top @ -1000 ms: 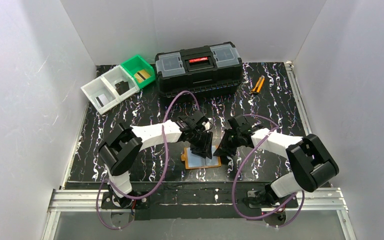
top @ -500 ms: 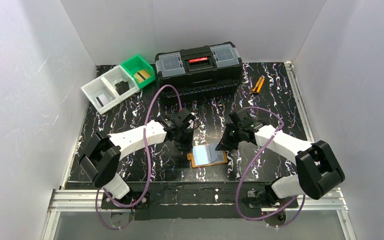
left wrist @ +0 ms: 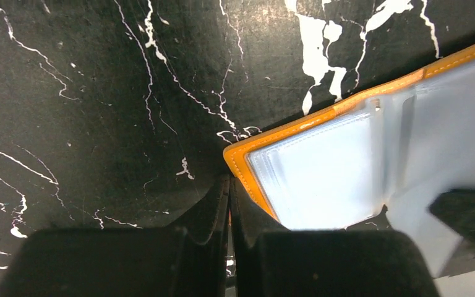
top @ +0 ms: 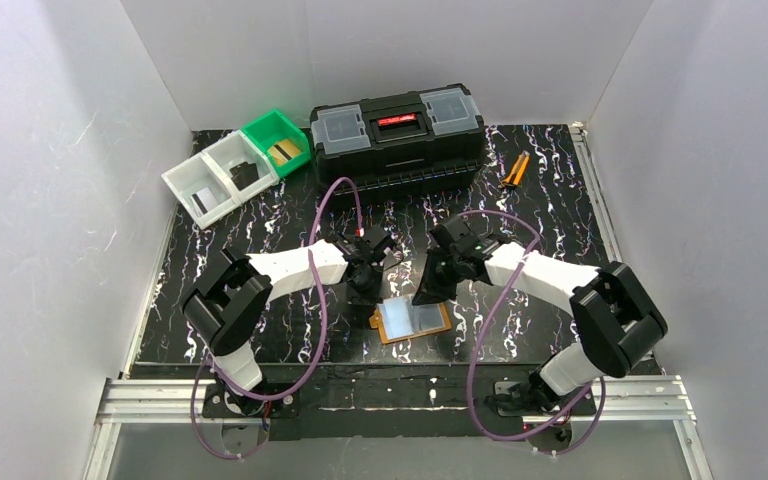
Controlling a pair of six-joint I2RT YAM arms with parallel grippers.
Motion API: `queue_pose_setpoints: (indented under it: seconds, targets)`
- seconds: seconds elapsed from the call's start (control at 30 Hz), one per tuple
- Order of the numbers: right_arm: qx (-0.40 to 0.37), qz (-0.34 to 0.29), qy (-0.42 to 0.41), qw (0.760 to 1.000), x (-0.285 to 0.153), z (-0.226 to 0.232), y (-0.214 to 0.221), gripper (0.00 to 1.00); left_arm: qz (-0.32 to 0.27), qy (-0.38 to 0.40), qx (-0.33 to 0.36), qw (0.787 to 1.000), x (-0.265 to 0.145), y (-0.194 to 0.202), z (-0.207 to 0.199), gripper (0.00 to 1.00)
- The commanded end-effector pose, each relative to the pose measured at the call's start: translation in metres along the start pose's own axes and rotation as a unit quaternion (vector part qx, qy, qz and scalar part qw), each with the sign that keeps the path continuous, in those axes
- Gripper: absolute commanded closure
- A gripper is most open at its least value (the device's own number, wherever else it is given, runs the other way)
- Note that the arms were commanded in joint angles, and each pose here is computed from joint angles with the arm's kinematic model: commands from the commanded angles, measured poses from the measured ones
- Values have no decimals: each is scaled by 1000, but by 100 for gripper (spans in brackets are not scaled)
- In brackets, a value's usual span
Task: Take the credit cards out of the card holder
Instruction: Remove the credit card from the card holder.
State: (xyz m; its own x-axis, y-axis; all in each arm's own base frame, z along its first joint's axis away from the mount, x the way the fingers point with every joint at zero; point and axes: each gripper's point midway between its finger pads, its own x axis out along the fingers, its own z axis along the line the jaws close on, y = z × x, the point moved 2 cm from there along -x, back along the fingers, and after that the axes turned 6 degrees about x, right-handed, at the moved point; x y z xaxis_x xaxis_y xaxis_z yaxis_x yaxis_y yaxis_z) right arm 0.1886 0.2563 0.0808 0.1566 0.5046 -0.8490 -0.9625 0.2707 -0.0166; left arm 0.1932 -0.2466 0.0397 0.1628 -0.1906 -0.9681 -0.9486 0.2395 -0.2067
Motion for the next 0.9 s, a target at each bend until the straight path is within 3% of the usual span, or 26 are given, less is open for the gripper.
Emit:
queue_pose_setpoints:
  seconds: [0.0, 0.2, 0.23, 0.33, 0.37, 0.53, 0.87]
  targets:
    - [-12, 11, -18, 1000, 7, 25, 6, 86, -3, 16, 3, 1000, -3, -5, -7, 100]
    - [-26, 27, -34, 999, 13, 40, 18, 71, -5, 15, 0, 1000, -4, -5, -6, 100]
    - [-31, 30, -38, 998, 15, 42, 22, 64, -13, 9, -1, 1000, -13, -7, -2, 96]
    - [-33, 35, -39, 998, 18, 42, 25, 58, -32, -14, -5, 999, -25, -10, 12, 89]
    - [-33, 40, -43, 998, 21, 44, 27, 51, -46, -19, -8, 999, -41, -9, 21, 85]
    - [-35, 31, -41, 998, 17, 46, 25, 38, -64, -5, -6, 998, -60, -9, 21, 81]
    - [-19, -11, -32, 999, -4, 29, 8, 32, -67, 101, 11, 993, -81, -22, -23, 79]
